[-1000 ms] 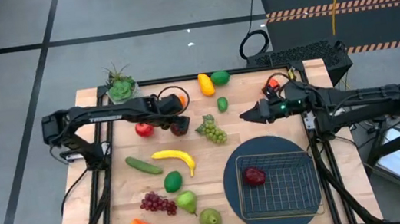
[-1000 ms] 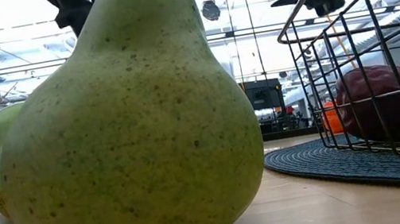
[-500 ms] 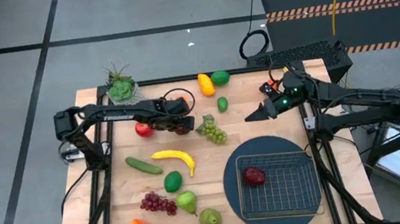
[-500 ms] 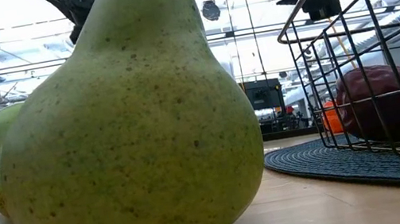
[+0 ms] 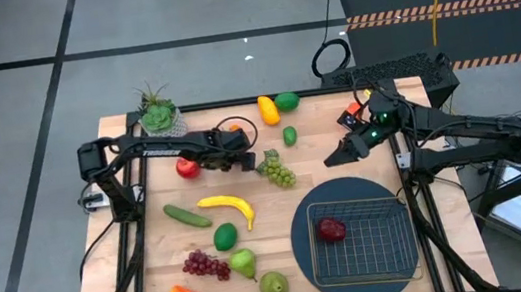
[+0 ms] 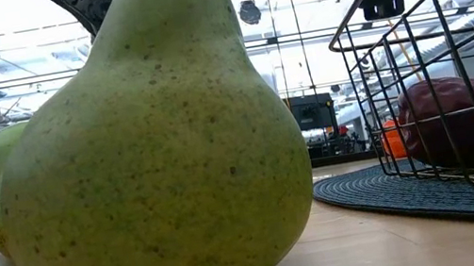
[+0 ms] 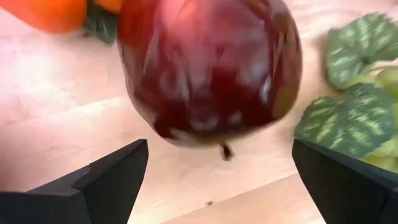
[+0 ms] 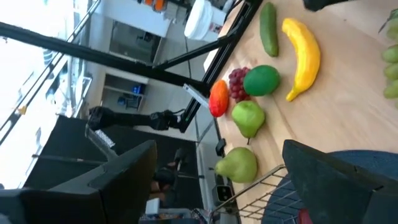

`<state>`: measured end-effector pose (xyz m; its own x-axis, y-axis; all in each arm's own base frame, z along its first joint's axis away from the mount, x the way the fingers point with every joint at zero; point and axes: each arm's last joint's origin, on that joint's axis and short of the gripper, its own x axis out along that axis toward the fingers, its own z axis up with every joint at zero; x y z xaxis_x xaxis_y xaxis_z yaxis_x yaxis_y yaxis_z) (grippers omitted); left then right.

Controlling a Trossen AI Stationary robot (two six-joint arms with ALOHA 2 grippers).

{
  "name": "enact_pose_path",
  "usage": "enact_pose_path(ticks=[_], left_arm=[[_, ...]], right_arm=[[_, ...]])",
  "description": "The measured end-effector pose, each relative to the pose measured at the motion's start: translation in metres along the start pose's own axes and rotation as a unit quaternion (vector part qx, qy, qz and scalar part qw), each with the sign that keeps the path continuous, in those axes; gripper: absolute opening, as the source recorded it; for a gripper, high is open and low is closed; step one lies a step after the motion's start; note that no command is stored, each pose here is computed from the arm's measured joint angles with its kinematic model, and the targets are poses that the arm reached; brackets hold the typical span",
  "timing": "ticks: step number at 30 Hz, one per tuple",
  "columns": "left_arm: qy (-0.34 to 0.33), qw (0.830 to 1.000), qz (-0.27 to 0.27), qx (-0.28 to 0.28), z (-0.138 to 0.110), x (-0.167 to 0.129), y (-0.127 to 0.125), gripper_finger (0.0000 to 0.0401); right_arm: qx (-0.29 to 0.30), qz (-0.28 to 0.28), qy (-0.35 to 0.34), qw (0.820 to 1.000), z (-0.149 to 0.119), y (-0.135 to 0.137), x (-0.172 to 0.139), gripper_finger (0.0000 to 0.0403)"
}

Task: Build produce basket
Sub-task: Put the right apple into the gold wire basket

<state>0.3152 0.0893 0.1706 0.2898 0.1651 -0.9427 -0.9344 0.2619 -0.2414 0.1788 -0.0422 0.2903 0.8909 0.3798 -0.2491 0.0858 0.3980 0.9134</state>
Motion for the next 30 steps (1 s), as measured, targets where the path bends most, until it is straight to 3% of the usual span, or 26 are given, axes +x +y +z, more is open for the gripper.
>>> enact_pose_path(ticks=[7, 12, 15, 18, 24, 30], left_arm=[[-0.002, 1.000, -0.010, 0.001, -0.001, -0.007, -0.001, 0.0397], [0.016, 0.999, -0.036, -0.004, -0.004, -0.030, 0.001, 0.0397], [0.026, 0.999, -0.025, -0.015, -0.008, -0.044, 0.007, 0.0397], [0.015, 0.999, -0.032, 0.003, -0.008, -0.054, 0.009, 0.0397], [-0.027, 0.996, -0.089, 0.011, 0.008, -0.059, 0.004, 0.0398], [-0.029, 0.997, -0.071, 0.012, 0.019, -0.047, 0.010, 0.0400]], right_arm=[[-0.001, 0.008, 0.015, 1.000, -0.001, 0.000, 0.000, 0.0341], [-0.004, 0.014, 0.024, 1.000, -0.002, 0.001, 0.000, 0.0341], [-0.009, 0.015, 0.023, 1.000, -0.002, 0.001, 0.000, 0.0341], [-0.012, 0.013, 0.023, 1.000, -0.001, 0.000, 0.000, 0.0341], [0.002, 0.001, 0.008, 1.000, 0.005, -0.005, -0.001, 0.0341], [0.046, -0.009, -0.005, 0.999, 0.011, -0.011, -0.002, 0.0341]])
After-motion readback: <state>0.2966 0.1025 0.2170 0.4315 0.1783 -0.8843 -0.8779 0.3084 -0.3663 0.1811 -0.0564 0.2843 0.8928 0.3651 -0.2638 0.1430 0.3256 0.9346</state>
